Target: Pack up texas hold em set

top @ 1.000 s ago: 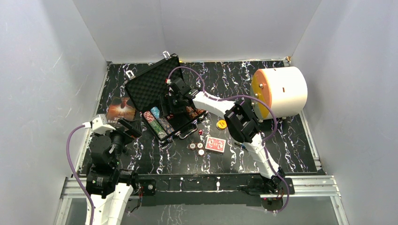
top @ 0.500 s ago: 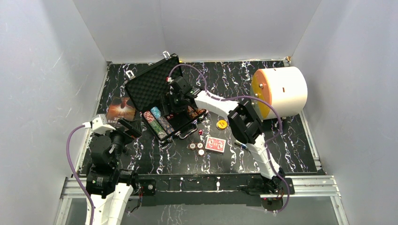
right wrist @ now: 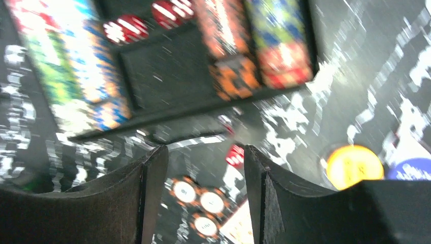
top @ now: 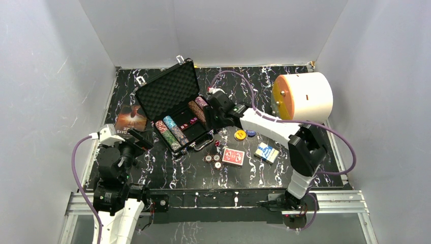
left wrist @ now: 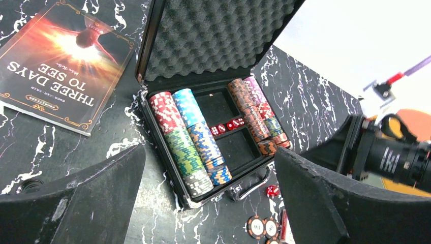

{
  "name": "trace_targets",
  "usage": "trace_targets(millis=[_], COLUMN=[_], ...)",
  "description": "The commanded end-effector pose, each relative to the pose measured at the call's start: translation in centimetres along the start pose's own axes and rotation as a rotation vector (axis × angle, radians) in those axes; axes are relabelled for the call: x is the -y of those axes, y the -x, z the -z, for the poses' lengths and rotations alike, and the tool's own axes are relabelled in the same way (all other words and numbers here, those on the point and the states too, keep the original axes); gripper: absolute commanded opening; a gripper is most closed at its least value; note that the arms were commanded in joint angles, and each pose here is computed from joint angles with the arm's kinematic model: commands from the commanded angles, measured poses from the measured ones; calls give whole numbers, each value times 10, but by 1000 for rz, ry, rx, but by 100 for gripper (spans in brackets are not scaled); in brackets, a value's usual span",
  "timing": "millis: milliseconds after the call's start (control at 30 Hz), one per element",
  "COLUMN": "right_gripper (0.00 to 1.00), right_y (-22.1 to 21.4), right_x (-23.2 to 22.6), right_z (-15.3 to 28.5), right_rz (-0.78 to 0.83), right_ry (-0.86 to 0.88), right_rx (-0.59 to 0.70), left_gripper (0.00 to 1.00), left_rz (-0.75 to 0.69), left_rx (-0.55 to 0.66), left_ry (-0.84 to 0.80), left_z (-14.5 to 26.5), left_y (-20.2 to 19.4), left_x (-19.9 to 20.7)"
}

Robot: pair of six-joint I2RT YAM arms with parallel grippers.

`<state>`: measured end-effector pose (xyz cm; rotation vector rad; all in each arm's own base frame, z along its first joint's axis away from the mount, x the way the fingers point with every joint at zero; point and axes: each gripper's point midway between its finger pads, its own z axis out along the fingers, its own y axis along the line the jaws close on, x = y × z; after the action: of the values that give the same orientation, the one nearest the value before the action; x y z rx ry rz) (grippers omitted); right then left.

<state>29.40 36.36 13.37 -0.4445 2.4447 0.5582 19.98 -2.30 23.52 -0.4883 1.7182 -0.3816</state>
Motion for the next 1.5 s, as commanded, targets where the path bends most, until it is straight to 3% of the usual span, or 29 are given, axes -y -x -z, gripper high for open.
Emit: trace_targets(millis=[0, 200, 400, 500, 600, 933, 1467], right_gripper=[65, 70, 63, 61, 58, 58, 40], right_y=[-29, -56, -67, -74, -69, -79, -86], right_x=[54, 55, 63, 56, 53, 37, 47], right_z=[23, 27, 17, -7, -20, -32, -30], right_rz=[-15, -103, -169, -180, -173, -106, -122], right_ry=[-222, -200, -230, -202, -213, -121, -257], right_rx=[-13, -64, -44, -93, -104, -186, -198], left_gripper=[98, 98, 99, 98, 98, 98, 99], left_rz=[-3, -4, -4, -51, -79, -80, -73], left_rx=[34, 41, 38, -24, -71, -72, -55], left_ry=[-21, -23, -23, -148, -217, -223, -190], left_z=[3, 4, 4, 6, 5, 4, 3], left_y=[6, 8, 7, -1, -8, -9, -6], left_x=[3, 3, 3, 25, 37, 38, 32])
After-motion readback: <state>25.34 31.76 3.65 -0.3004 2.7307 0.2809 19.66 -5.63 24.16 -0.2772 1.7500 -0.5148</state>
